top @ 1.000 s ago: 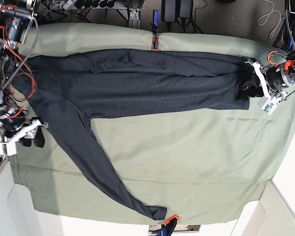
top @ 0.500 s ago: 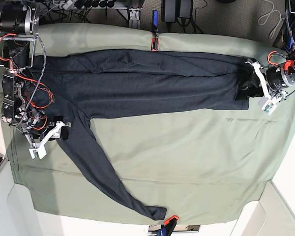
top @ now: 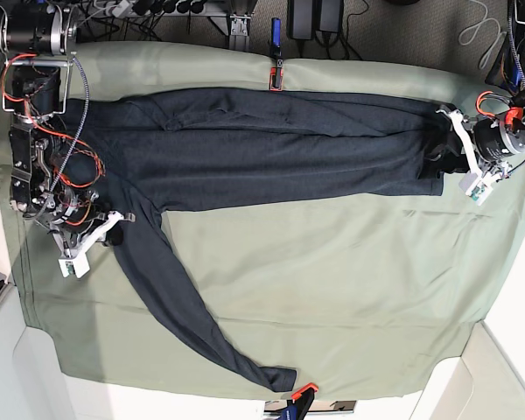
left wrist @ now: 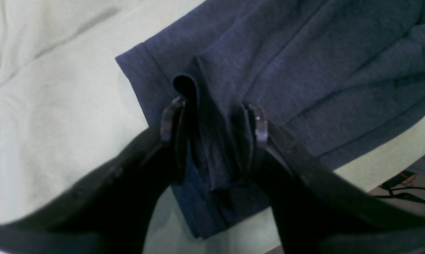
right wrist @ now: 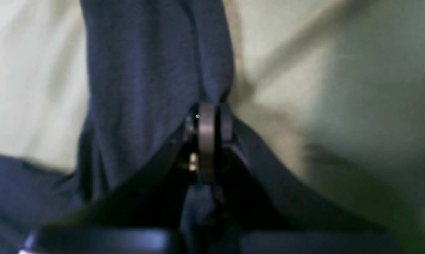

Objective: Fold the T-shirt properly

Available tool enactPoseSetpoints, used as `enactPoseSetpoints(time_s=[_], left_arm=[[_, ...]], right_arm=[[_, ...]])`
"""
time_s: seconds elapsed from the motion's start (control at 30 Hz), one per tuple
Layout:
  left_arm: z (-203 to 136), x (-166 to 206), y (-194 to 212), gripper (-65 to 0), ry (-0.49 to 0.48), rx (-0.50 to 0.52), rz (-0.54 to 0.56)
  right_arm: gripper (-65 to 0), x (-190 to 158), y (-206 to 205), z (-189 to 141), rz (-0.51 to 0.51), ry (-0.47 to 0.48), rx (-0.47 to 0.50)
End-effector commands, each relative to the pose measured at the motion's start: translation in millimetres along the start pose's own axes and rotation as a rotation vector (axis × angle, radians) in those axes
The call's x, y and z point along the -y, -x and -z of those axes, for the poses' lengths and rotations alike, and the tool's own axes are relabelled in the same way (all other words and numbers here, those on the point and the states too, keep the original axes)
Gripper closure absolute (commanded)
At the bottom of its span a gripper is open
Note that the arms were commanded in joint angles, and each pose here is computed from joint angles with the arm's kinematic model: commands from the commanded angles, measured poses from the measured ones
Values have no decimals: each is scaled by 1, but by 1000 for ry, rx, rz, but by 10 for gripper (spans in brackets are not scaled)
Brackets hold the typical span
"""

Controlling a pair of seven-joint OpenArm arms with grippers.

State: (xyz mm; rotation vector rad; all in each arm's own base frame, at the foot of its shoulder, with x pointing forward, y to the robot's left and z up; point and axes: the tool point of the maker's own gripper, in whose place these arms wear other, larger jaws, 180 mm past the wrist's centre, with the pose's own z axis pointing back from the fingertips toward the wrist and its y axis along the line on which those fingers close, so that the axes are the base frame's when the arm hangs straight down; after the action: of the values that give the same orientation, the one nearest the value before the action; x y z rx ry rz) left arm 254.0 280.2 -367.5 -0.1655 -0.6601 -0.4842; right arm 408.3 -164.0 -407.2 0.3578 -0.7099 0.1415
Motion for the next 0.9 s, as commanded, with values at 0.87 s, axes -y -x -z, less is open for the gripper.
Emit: enactPoseSetpoints(time_s=[0.87], left_arm=[[-10, 13, -23, -262, 81, 55, -43]], right_arm=[[0, -151, 98, -130, -232, -290, 19]])
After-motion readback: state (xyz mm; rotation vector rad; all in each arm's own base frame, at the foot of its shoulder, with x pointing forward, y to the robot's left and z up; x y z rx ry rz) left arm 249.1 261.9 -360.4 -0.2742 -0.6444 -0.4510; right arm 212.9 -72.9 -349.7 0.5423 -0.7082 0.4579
